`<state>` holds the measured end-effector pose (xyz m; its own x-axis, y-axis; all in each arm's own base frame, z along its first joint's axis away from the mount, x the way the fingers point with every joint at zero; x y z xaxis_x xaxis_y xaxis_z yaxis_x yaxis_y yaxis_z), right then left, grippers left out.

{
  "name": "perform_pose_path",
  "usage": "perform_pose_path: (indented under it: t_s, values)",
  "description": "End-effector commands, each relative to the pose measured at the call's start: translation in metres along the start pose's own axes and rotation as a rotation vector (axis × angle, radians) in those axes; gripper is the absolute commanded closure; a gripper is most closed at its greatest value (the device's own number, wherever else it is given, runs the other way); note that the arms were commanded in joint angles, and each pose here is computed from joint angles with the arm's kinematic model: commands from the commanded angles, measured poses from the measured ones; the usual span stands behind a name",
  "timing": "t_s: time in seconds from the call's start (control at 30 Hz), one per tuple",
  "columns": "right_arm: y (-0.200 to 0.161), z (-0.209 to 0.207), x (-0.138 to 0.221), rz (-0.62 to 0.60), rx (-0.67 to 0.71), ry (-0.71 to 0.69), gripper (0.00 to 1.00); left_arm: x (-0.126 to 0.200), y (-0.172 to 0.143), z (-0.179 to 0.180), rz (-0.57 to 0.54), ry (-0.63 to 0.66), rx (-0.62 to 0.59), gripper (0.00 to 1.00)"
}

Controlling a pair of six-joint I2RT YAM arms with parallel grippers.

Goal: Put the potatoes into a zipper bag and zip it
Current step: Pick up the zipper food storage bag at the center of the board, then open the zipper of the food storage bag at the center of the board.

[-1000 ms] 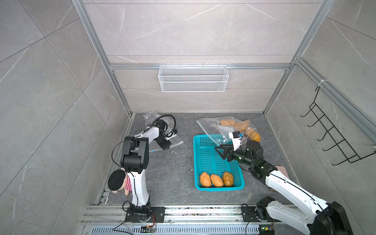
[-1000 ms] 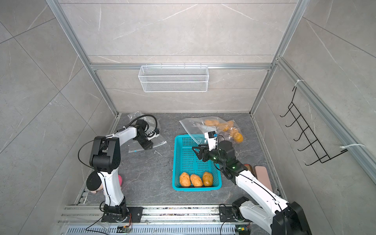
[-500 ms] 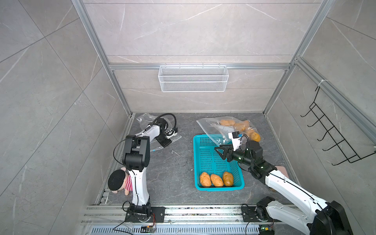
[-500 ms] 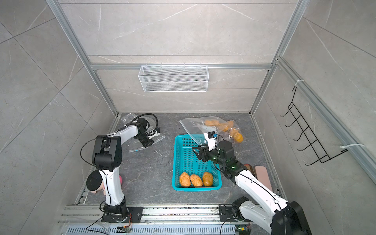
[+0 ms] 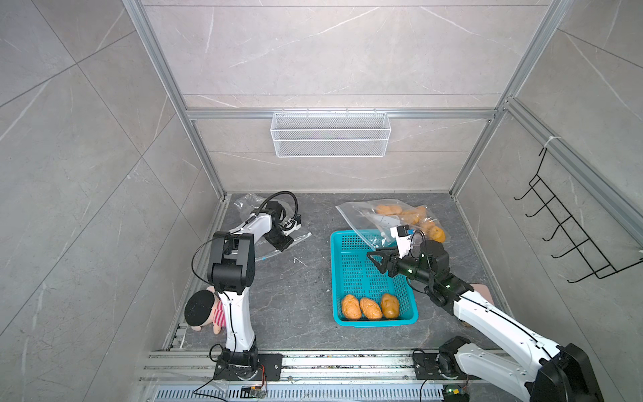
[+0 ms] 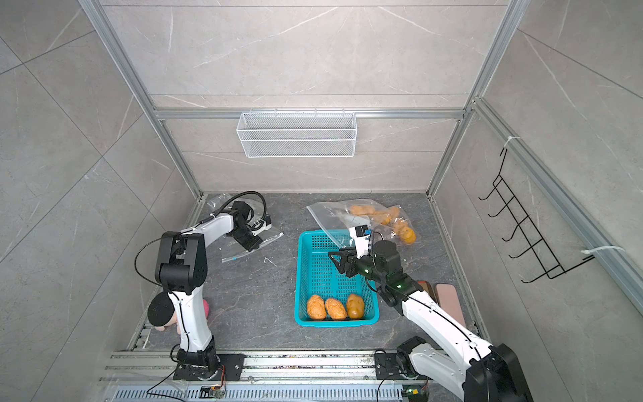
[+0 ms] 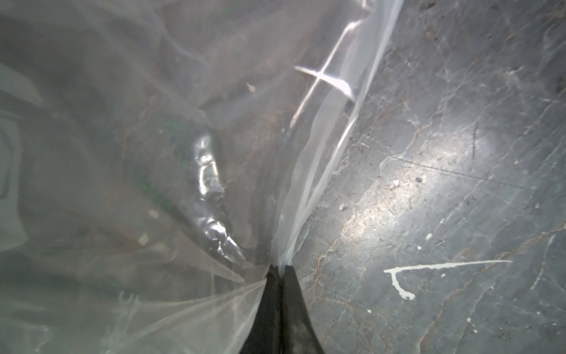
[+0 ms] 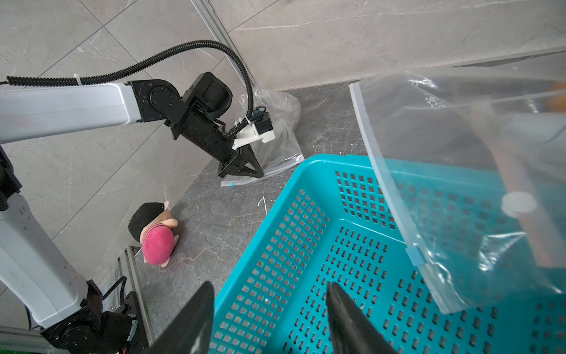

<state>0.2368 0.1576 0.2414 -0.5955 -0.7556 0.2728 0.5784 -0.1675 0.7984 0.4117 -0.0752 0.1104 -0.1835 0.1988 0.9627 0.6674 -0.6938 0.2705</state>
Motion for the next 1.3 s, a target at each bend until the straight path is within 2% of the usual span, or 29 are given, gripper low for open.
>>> perform_pose_path:
  t_s: [0.0, 0.3, 0.57, 0.67, 0.8, 0.97, 1.13, 1.27]
  values:
    - [0.006, 0.005, 0.000, -0.005, 0.012, 0.011, 0.41, 0.037, 0.008, -0.005, -0.066, -0.012, 0.079, 1.00]
    - [0.006, 0.005, 0.000, -0.004, 0.011, 0.011, 0.41, 0.090, 0.012, -0.018, -0.163, -0.011, 0.204, 1.00]
    - [0.007, 0.008, -0.001, -0.008, 0.012, 0.027, 0.40, 0.166, 0.008, -0.035, -0.261, 0.048, 0.424, 1.00]
    - [0.009, 0.014, -0.003, -0.009, -0.009, 0.055, 0.39, 0.188, 0.001, -0.051, -0.323, 0.034, 0.502, 1.00]
    - [0.012, 0.024, -0.011, 0.024, -0.046, 0.077, 0.39, 0.205, -0.007, -0.081, -0.421, -0.055, 0.527, 1.00]
    - [0.019, 0.059, -0.039, 0.079, -0.163, 0.144, 0.39, 0.211, -0.020, -0.112, -0.497, -0.122, 0.560, 1.00]
    - [0.019, 0.107, -0.088, 0.143, -0.161, 0.174, 0.39, 0.217, -0.027, -0.140, -0.552, -0.204, 0.570, 1.00]
    - [0.016, 0.126, -0.120, 0.163, -0.182, 0.138, 0.39, 0.219, -0.031, -0.151, -0.564, -0.226, 0.576, 1.00]
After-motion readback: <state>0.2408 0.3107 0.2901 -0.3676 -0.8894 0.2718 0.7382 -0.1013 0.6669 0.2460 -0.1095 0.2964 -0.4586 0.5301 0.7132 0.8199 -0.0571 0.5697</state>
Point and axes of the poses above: each gripper's point midway between its finger pads, its own x axis back along the fingers, its own z axis along the line the jaws close on, y = z × x, the point moved 8 cm from there along x, back along the fingers, and after that the axes turned 3 degrees about -x, right-handed, at the moved point
